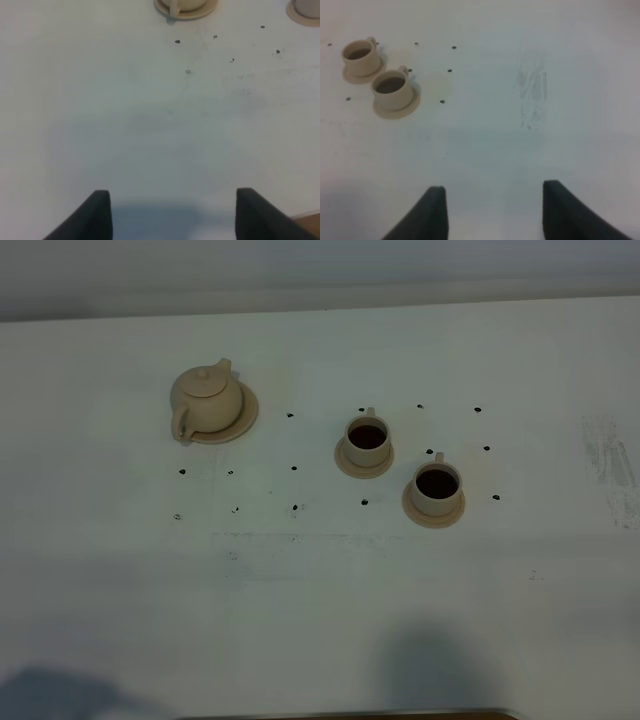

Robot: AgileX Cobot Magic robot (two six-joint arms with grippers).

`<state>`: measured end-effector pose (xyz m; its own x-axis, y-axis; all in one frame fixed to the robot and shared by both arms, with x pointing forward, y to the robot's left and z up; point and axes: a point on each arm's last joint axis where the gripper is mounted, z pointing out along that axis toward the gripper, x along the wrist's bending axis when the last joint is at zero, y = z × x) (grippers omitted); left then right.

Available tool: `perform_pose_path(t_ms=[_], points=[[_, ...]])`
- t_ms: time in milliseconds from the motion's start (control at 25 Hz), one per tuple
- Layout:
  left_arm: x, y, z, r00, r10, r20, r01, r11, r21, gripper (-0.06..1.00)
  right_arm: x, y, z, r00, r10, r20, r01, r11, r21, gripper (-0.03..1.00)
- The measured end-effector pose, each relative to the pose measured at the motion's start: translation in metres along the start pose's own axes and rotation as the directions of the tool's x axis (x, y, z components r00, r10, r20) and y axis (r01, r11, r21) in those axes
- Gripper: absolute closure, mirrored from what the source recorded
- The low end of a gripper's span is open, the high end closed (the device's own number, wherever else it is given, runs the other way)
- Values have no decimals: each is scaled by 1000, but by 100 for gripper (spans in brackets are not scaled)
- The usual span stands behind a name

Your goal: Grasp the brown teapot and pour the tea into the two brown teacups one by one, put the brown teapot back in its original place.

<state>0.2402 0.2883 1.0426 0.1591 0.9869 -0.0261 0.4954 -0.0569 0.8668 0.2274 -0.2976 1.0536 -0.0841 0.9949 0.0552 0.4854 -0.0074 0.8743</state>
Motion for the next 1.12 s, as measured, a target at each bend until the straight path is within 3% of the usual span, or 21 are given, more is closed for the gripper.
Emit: perform_pose_path(t_ms=[360, 720, 1120], points=[[8, -3, -3, 992, -87, -88, 86, 996, -22, 43, 0, 0, 0, 1000, 0, 0, 0, 1000, 0, 53], [2, -2, -3, 999, -32, -21, 32, 999, -21, 43, 0, 0, 0, 1000, 0, 0, 0, 1000, 0, 53], [2, -2, -3, 999, -30, -17, 30, 999, -22, 43, 0, 0, 0, 1000, 0, 0, 0, 1000, 0, 53]])
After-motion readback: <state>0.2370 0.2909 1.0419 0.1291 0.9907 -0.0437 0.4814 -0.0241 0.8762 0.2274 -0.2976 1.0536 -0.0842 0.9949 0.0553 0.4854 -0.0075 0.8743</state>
